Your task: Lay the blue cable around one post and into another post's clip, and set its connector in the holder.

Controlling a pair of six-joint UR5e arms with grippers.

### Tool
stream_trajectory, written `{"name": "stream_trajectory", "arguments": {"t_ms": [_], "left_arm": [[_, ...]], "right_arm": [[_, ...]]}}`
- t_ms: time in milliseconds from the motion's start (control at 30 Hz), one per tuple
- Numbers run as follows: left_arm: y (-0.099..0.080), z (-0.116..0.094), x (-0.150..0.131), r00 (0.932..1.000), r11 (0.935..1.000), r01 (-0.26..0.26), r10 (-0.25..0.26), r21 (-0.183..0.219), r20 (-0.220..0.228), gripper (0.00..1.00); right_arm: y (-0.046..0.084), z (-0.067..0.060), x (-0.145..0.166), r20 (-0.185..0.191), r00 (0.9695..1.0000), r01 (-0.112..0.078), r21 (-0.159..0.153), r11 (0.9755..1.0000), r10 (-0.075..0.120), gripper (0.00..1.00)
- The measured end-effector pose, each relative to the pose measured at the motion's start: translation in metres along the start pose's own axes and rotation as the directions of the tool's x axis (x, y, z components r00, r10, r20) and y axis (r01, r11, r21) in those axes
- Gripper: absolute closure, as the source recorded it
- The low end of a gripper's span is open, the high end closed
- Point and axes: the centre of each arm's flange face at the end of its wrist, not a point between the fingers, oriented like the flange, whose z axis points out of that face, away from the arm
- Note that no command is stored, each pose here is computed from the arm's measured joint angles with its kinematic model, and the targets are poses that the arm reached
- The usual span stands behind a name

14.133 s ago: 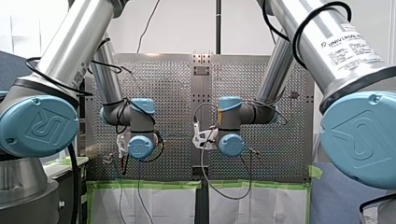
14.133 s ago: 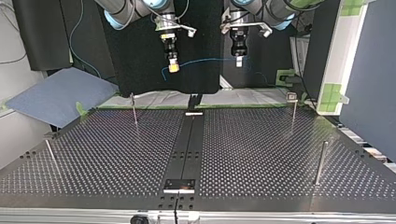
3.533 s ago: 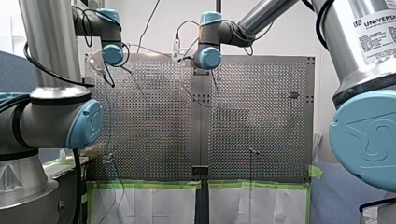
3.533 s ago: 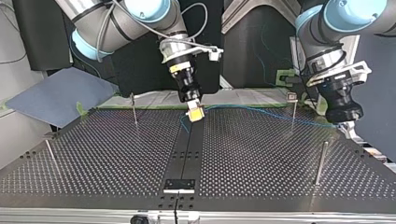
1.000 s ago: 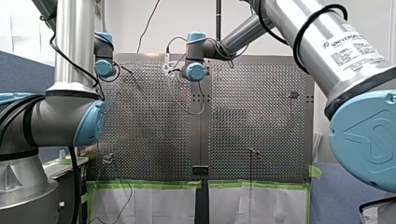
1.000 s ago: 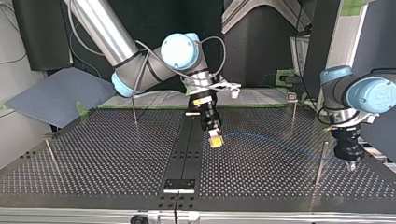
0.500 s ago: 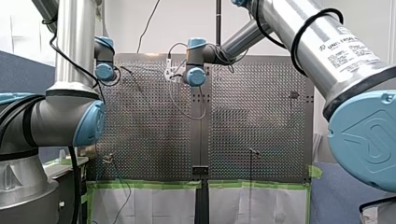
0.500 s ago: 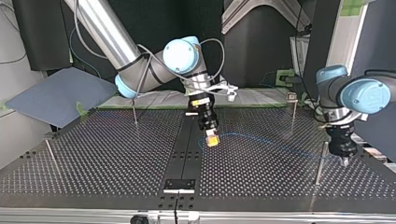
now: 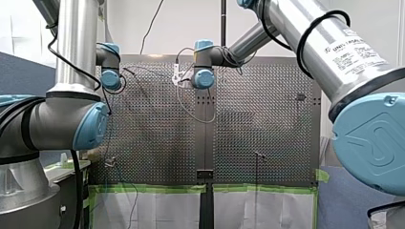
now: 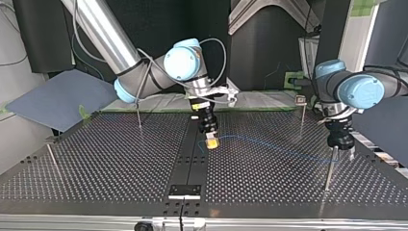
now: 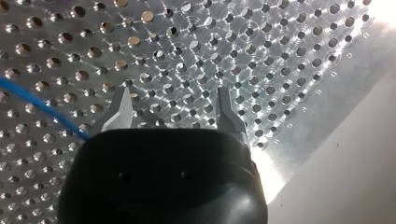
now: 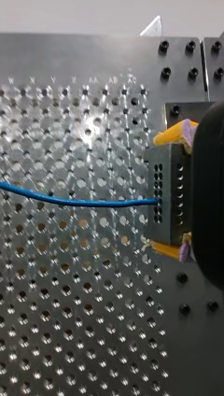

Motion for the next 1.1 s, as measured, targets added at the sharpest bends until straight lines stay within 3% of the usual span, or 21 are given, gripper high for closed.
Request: {"name": "stream_trajectory", "arguments": {"t_ms": [267, 733, 933, 1100], "left_arm": [[-0.006, -0.003, 0.004, 1.0000, 1.0000, 0.003, -0.003, 0.003, 0.005, 0.05], [-0.003, -0.006, 0.011, 0.9994, 0.9995, 0.024, -0.024, 0.019, 0.025, 0.00], [-0.001, -0.006, 0.011, 0.9989, 0.9995, 0.030, -0.031, 0.007, 0.037, 0.00], [0.001, -0.007, 0.012, 0.9988, 0.9996, 0.028, -0.028, -0.003, 0.039, 0.00]], "right_arm": [[0.014, -0.002, -0.013, 0.035, 0.9994, 0.008, -0.021, 0.9998, -0.007, 1.00], [0.050, -0.005, -0.044, 0.064, 0.9979, 0.001, -0.070, 0.9976, 0.004, 1.00], [0.067, -0.008, -0.060, 0.071, 0.9974, 0.003, -0.091, 0.9958, 0.004, 1.00], [0.085, -0.013, -0.077, 0.074, 0.9972, -0.002, -0.119, 0.9929, 0.011, 1.00]]}}
